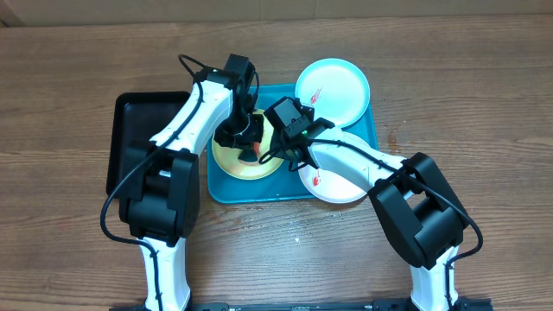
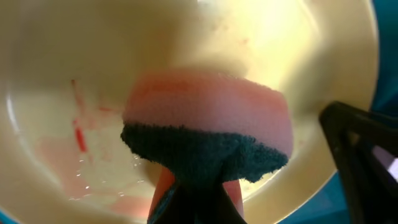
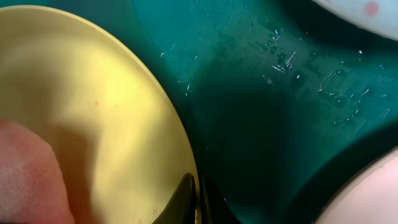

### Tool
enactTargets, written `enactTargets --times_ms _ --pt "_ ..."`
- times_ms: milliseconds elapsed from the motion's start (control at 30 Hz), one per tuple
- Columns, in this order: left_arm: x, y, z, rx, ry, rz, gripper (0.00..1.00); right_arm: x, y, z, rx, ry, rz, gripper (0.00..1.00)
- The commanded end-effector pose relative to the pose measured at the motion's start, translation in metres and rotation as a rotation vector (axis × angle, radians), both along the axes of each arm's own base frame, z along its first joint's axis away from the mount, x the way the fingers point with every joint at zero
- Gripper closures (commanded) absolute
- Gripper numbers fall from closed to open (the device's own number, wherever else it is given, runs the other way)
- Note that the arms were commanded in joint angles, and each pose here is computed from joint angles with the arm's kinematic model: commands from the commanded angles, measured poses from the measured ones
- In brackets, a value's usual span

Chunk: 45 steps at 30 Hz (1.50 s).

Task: Clean dirty plates on tray and stack at the side
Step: 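Scrub the yellow plate with the sponge in the left gripper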

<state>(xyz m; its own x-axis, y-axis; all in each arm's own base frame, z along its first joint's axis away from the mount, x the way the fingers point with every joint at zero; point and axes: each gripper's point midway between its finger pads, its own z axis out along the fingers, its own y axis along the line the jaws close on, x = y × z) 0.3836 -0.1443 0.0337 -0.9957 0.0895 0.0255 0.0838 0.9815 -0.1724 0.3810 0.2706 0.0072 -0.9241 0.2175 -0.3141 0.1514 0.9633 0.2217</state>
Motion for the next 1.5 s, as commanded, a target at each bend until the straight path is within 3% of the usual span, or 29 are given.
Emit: enactTargets --times_ms 0,200,500,700,1067,1233,1467 --pt "0.008 0.010 -0.004 0.039 -0.013 0.042 0.96 -0.009 -0.018 -0.019 -0.062 0.048 -0.019 0.96" --pt "0.027 0.051 -0.005 0.266 -0.109 0.125 0.96 -0.011 -0.017 -0.020 -0.058 0.060 -0.011 0.96" --pt "0.028 0.061 -0.008 0.323 -0.118 0.120 0.96 -0.013 -0.014 -0.020 -0.043 0.071 -0.004 0.96" --pt "0.017 0.043 -0.024 0.226 -0.038 0.095 0.96 -0.025 -0.002 -0.022 0.022 0.135 0.028 0.96" --pt "-0.004 -0.013 -0.017 -0.117 0.065 -0.034 0.96 -0.034 0.008 -0.020 0.096 0.189 0.103 0.96" --pt "0.003 0.002 -0.021 -0.025 0.031 -0.034 0.96 -0.034 0.008 -0.020 0.095 0.191 0.103 0.96" --pt "0.018 0.057 -0.024 0.303 -0.050 0.046 0.96 -0.035 0.008 -0.021 0.093 0.193 0.102 0.96"
